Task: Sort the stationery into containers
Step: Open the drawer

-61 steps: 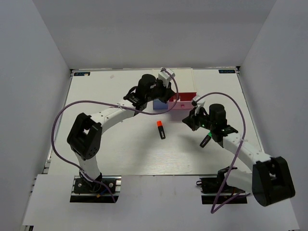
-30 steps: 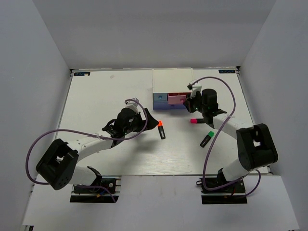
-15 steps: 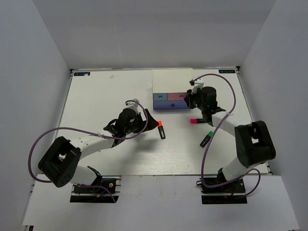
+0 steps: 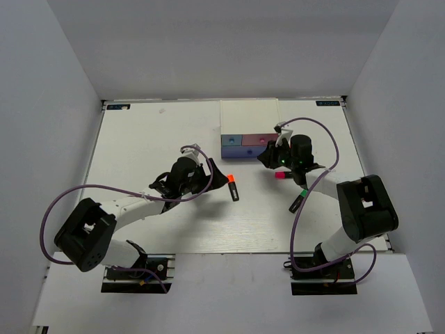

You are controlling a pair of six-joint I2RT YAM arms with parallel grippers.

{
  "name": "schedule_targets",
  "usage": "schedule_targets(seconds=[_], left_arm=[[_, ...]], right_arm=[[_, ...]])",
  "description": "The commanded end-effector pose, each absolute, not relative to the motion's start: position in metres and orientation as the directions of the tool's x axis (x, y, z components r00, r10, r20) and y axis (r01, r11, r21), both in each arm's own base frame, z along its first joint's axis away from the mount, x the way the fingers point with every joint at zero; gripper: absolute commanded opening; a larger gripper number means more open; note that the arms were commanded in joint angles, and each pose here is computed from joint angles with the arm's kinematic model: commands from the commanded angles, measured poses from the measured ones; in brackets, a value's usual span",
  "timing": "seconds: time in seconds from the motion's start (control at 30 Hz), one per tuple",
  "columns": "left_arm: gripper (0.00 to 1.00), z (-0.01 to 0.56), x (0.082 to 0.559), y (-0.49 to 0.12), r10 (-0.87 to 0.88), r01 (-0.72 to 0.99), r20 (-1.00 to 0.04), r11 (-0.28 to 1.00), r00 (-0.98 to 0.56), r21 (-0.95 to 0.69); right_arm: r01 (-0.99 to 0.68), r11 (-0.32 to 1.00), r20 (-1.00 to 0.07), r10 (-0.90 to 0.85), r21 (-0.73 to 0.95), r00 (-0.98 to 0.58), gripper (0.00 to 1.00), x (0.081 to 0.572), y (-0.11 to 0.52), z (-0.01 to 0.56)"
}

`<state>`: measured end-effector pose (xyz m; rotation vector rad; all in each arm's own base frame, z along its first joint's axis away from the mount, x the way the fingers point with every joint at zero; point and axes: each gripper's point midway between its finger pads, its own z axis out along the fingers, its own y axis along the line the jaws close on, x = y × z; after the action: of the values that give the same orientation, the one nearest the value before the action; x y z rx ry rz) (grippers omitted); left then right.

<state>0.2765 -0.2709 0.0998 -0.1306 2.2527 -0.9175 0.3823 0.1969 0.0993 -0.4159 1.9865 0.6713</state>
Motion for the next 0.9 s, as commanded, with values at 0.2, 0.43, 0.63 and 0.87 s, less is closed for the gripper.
schedule_targets(seconds=[0.2, 0.43, 0.63, 0.87], left_arm=[[1.00, 0.112, 0.277, -0.268, -0.363, 0.153, -0.571, 0.732, -0.736, -0.664], [1.00, 0.106, 0.266, -0.266, -0.350, 0.142, -0.551, 0.736, -0.758, -0.662], [1.00, 0.101, 0.263, -0.262, -0.374, 0.108, -0.529, 0.732, -0.762, -0.673], [1.00, 0.095, 0.266, -0.262, -0.370, 0.095, -0.518, 0.738, -0.771, -0.668]], right_arm=[[-0.522, 0.720, -0.845, 0.168, 0.457, -0.508, 0.35, 0.369, 0.213, 0.115], [-0.364, 0.704, -0.737, 0.335, 0.610, -0.587, 0.38, 0.376, 0.213, 0.099], [-0.205, 0.655, -0.600, 0.462, 0.727, -0.653, 0.39, 0.380, 0.220, 0.088], [-0.097, 0.635, -0.526, 0.535, 0.766, -0.661, 0.48, 0.387, 0.223, 0.081]])
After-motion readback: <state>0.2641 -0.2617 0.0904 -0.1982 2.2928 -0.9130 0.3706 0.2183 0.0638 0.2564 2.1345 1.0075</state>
